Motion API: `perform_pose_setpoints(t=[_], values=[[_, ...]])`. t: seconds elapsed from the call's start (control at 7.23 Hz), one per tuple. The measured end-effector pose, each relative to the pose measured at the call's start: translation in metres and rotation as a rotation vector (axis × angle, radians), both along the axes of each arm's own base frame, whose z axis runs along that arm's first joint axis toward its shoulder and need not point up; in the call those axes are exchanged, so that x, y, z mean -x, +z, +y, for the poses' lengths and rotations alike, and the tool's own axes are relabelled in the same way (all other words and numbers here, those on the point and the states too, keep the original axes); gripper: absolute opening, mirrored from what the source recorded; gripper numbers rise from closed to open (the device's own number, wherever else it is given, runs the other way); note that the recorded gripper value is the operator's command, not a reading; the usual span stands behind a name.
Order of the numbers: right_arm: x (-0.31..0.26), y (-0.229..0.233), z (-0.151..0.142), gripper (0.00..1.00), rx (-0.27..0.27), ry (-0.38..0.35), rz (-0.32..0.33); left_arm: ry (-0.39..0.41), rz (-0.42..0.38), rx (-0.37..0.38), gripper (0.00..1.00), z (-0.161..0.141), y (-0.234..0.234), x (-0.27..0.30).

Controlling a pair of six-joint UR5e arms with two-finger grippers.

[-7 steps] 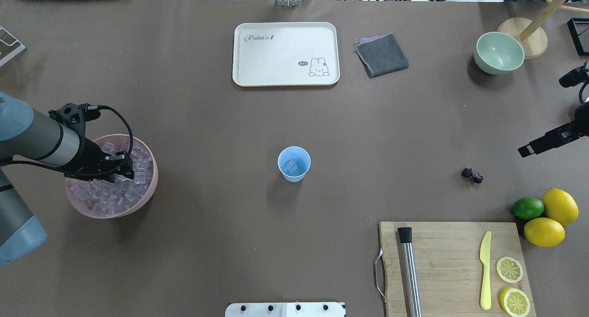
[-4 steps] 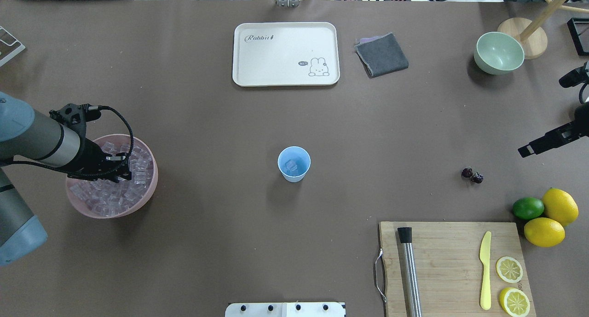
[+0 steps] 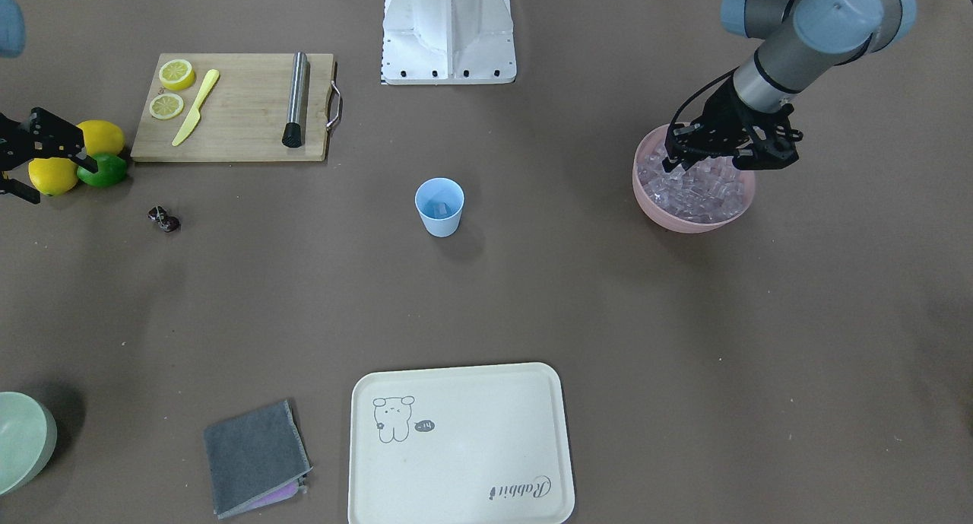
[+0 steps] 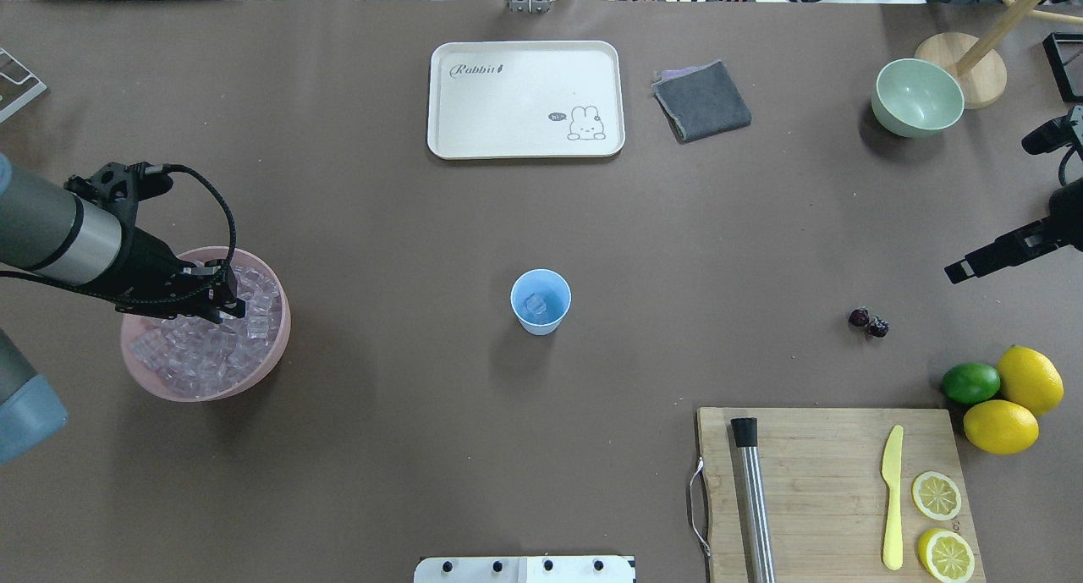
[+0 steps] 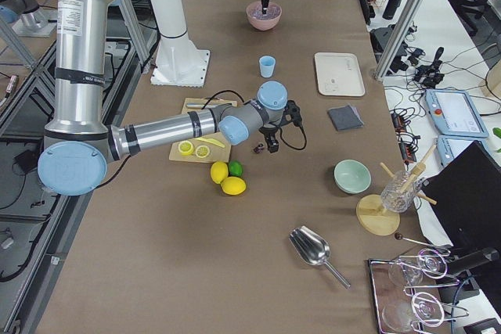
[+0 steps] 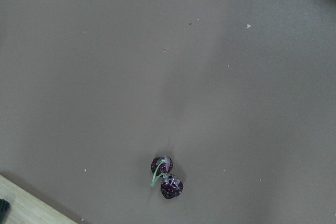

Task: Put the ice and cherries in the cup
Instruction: 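Carry ice to the cup with left gripper while right gripper nears cherries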

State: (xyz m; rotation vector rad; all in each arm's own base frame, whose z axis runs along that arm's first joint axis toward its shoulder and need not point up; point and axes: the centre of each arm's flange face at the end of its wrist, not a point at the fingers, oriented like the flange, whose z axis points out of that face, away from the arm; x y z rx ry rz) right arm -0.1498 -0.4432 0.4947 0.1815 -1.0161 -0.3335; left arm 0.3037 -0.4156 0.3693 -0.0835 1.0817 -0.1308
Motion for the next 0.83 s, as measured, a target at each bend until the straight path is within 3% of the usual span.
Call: perform_pose_setpoints(t=[0.28,0.83], values=[[0.014,-0.014,-0.006,0.99,0.018,0.013,-0.007,-0.032,0.101,0.044,0.00,-0.027,-0.080,-0.031],[0.059,-0.027,-0.006,0.99,0.059,0.044,0.039,-0.092,0.097,0.083,0.00,-0.027,-0.209,-0.173]])
